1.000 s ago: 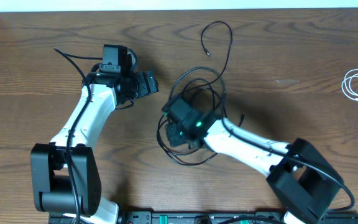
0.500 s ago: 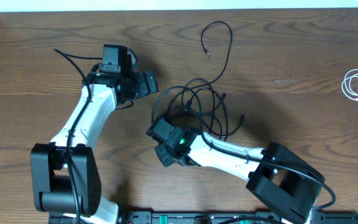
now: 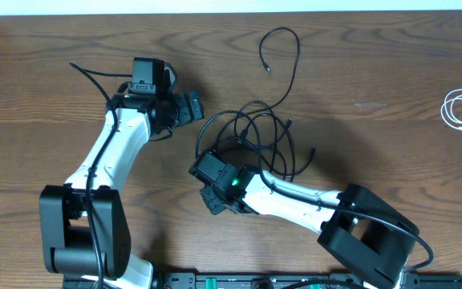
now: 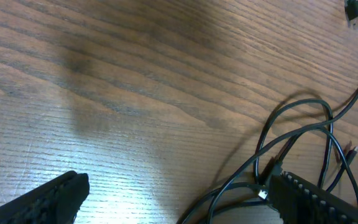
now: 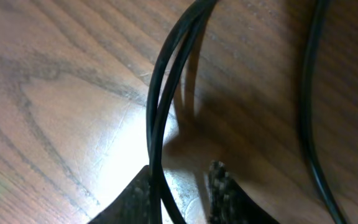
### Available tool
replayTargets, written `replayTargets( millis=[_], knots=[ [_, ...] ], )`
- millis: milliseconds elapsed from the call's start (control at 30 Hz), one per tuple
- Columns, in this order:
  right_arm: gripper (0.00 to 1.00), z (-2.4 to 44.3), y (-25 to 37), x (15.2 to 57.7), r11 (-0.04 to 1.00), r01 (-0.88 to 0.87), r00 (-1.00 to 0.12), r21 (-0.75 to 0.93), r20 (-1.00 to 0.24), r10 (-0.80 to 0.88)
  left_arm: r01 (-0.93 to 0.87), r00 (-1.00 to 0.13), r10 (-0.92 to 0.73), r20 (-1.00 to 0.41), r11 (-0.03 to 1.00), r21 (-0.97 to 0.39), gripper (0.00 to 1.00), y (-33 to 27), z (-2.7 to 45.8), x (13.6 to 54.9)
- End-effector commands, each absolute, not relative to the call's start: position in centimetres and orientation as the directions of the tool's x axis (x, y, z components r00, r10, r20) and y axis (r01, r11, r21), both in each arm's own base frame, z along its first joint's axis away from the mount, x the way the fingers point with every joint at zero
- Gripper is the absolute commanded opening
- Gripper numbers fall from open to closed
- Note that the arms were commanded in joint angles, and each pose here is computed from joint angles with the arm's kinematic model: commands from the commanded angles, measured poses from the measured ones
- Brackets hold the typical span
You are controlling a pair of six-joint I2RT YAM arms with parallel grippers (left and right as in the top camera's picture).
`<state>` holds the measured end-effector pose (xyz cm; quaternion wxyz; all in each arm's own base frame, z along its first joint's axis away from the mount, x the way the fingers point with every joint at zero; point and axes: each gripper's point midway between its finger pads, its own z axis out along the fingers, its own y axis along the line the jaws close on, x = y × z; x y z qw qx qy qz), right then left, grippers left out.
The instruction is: Untangle cables
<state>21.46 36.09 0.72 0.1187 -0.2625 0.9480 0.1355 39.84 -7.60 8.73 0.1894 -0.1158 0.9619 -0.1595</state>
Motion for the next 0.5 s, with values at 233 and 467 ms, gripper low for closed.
replayTargets(
  millis=[233,467],
  knots=[
    [0.35,3.0,36.3,22.0,0.781,-0.6,-0.775,0.173,-0.367,-0.514,-0.176,-0.893,-0.296,-0.338,0.923,-0.343,0.98,-7.2,9.1,39.8],
    [0.27,3.1,36.2,21.9,0.782,-0.6,-0.776,0.171,-0.364,-0.515,-0.176,-0.893,-0.296,-0.338,0.923,-0.343,0.98,-7.2,9.1,39.8]
  ],
)
